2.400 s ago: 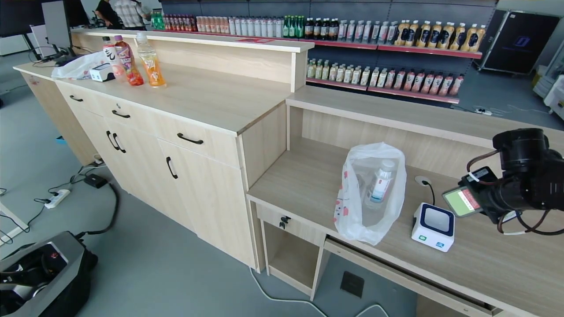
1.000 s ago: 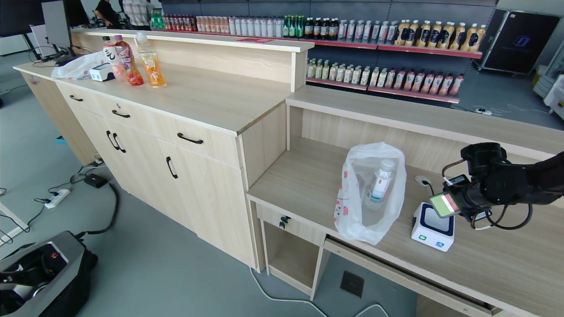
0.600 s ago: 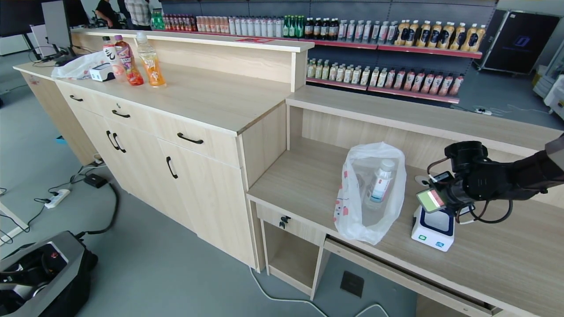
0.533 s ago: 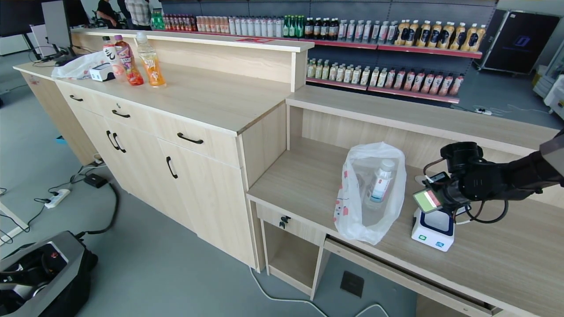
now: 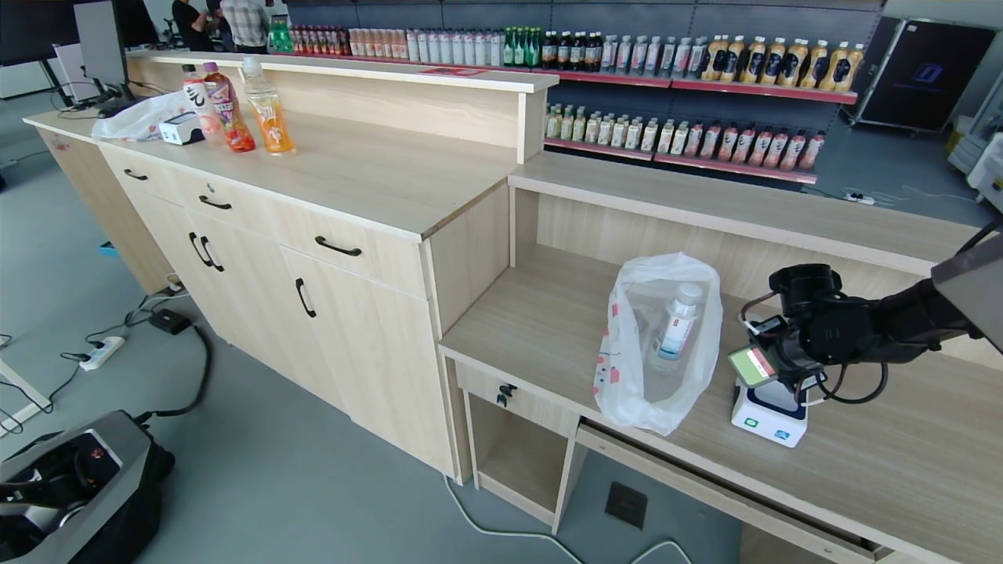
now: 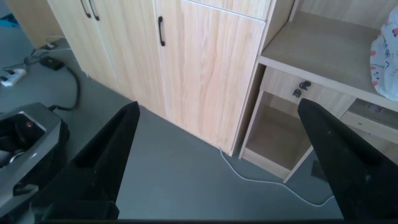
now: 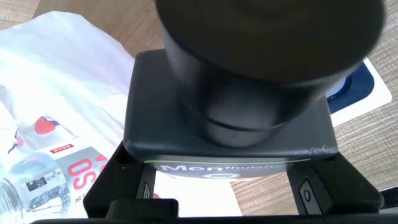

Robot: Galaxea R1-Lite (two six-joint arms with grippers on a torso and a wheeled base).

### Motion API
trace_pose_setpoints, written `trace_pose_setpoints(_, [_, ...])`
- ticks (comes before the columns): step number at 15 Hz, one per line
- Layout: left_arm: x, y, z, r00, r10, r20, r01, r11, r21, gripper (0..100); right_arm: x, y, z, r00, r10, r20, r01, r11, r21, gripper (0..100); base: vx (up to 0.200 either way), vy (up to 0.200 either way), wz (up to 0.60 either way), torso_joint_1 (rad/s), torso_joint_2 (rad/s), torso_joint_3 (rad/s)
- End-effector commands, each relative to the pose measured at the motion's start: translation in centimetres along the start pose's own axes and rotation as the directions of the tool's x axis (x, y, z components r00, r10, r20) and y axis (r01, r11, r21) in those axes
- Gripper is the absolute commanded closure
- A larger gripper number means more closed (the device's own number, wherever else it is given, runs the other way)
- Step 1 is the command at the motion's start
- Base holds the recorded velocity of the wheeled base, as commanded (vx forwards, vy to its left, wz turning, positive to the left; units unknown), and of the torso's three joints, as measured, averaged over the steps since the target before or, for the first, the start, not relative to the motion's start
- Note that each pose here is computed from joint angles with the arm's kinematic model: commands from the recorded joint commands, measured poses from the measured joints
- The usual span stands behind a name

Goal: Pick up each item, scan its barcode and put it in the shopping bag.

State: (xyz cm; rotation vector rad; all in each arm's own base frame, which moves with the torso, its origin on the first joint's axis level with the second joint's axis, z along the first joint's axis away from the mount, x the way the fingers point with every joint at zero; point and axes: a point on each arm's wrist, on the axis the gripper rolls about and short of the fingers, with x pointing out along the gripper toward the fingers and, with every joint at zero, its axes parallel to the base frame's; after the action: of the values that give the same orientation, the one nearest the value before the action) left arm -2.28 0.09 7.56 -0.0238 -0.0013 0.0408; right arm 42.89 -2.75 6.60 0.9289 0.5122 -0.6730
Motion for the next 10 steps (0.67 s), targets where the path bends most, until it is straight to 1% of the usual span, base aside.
trace_pose_setpoints(1, [0.0,0.0,0.0,1.0,0.001,0.001,-0.001,1.0,-0.001,0,0.2,-0.1,0.1,1.0,-0.005,0.001,0.005,1.0,0.002,100,0.0,0.0,0.0,0.0,0.0,0.0])
trace_pose_setpoints(9, [0.0,0.0,0.0,1.0,0.001,0.001,-0.001,1.0,-0.001,0,-0.4,-0.5,1.0,1.0,-0.014,0.019,0.014,1.0,0.011,100,0.0,0.0,0.0,0.0,0.0,0.0])
trace_pose_setpoints(10, [0.0,0.0,0.0,1.0,0.001,0.001,-0.001,1.0,-0.001,0,-0.4,-0.7,1.1,0.999,-0.028,0.032,0.028,1.0,0.013,100,0.0,0.0,0.0,0.0,0.0,0.0])
